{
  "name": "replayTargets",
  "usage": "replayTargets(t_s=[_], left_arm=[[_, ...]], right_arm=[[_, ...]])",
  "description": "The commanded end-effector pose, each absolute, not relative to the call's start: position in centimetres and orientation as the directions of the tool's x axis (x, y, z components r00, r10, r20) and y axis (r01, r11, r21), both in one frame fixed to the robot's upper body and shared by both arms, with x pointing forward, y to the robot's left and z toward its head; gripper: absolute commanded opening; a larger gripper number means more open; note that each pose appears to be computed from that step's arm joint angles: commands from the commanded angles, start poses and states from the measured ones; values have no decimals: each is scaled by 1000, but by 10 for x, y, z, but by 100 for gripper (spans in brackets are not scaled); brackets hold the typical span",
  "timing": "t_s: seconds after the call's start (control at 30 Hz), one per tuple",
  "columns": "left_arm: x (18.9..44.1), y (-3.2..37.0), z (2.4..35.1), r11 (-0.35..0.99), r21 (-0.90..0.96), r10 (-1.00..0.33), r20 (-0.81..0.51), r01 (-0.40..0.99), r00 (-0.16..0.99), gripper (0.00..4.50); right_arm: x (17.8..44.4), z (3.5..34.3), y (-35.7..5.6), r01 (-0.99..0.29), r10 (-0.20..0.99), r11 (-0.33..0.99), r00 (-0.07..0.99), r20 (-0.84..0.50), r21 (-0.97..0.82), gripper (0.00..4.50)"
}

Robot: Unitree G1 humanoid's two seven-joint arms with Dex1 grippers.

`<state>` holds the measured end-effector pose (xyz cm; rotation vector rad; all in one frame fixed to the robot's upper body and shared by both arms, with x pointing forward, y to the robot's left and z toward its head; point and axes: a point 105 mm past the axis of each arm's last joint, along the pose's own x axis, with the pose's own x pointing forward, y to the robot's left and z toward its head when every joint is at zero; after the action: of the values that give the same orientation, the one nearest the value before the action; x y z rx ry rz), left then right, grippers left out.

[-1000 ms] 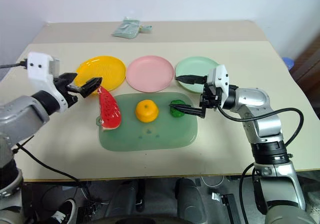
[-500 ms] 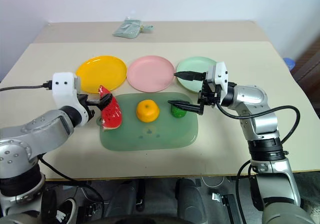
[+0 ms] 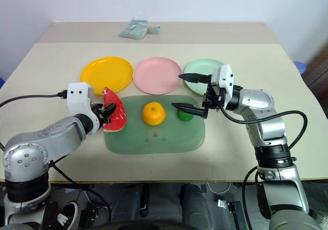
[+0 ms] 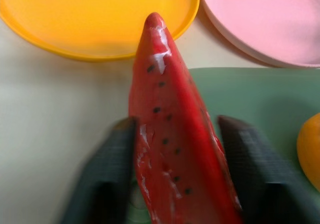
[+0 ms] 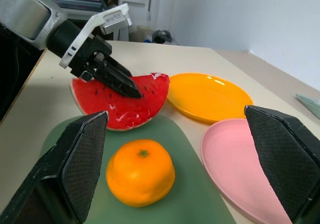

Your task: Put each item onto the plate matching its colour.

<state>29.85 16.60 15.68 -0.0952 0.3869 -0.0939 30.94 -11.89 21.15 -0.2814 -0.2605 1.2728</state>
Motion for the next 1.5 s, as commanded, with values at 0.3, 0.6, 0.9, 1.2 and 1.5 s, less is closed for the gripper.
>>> replayTargets(t_s=[0.3, 0.6, 0.9, 1.2, 1.5], left_arm=[[305, 173, 169, 995, -40, -104, -320, 96, 942, 168], [308, 158, 195, 978, 8, -202, -205, 208, 958, 52], [358, 137, 255, 923, 49, -384, 45, 382, 922, 52], [440, 84, 239, 866, 22, -500, 47, 500, 865, 52], [459, 63, 223, 821, -23, -570, 24, 570, 821, 52]], right_arm=[[306, 226, -120, -870, 959, 276, 280, 53, -408, 450], [307, 226, -120, -865, 955, 289, 292, 56, -411, 450], [326, 235, -118, -807, 916, 395, 382, 122, -439, 450], [339, 252, -119, -765, 875, 482, 442, 196, -428, 450], [362, 239, -141, -611, 745, 640, 643, 179, -466, 450]])
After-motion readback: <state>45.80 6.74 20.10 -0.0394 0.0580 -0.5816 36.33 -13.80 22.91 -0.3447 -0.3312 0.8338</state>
